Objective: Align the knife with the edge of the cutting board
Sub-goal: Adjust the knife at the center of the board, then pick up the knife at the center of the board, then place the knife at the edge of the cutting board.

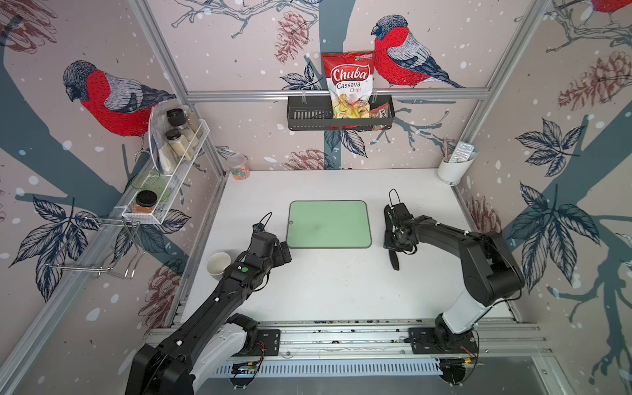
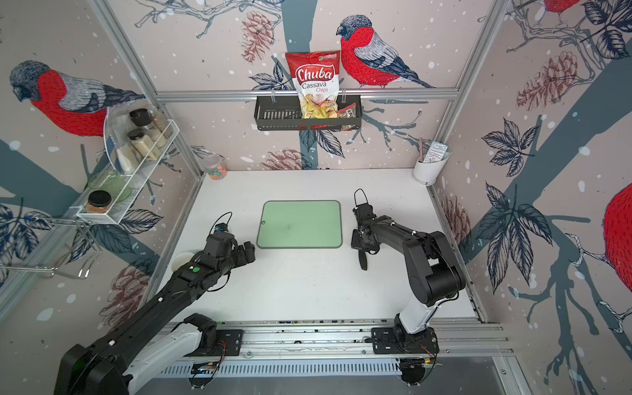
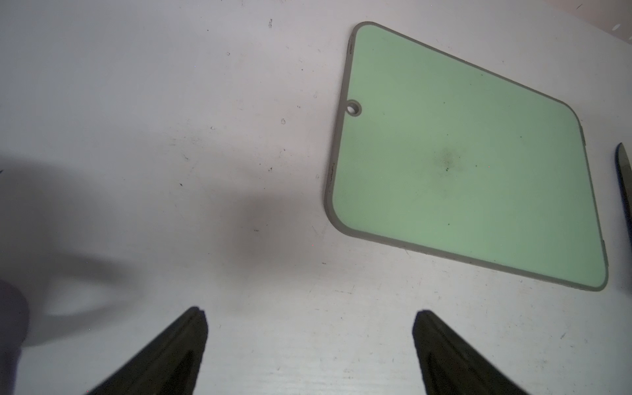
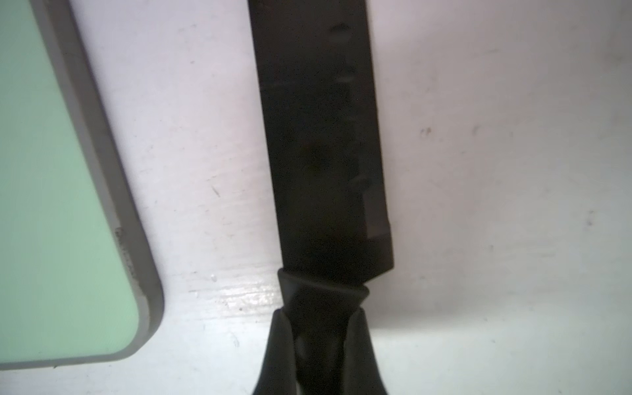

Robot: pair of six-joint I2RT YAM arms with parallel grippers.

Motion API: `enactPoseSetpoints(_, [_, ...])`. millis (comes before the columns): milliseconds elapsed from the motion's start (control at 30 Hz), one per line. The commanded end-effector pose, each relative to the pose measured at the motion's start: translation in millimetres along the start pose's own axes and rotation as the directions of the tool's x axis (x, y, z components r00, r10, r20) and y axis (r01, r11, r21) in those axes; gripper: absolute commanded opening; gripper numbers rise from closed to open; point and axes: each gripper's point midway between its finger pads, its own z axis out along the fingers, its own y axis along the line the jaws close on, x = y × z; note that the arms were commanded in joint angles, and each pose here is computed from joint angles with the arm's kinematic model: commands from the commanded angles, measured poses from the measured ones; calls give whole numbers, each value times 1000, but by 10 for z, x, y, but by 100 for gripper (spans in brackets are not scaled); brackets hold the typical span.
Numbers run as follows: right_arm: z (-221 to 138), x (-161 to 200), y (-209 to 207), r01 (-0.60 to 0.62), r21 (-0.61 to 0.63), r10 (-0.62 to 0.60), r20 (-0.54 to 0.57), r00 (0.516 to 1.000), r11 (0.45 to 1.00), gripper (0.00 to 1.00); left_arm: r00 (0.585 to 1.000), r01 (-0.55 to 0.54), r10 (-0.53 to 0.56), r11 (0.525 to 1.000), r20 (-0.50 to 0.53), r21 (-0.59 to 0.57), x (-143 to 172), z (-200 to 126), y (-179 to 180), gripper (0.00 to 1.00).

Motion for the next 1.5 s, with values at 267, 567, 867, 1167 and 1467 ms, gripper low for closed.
enactPoseSetpoints(267, [101, 292, -233, -14, 77, 25, -135, 991, 997, 0, 1000, -6, 6, 1000, 19, -29, -65, 7, 20, 96])
enactPoseSetpoints(567, [-170, 82, -230, 6, 149, -6, 4, 1000, 989, 0, 999, 24, -21, 996, 28, -86, -76, -30, 125, 96])
enactPoseSetpoints(867, [-713, -27, 140, 54, 105, -69, 143, 987, 993, 0, 998, 38, -30, 985, 52, -170, -28, -144, 343, 96])
enactPoseSetpoints(1167, [-754, 125, 761, 91, 25, -94, 179, 979, 996, 0, 995, 66, -50, 979, 86, -192, 80, -217, 495, 95])
enactPoseSetpoints(1467, [-592, 179, 1051, 114, 95, -130, 189, 973, 989, 0, 992, 86, -65, 976, 109, -199, 89, -253, 545, 95])
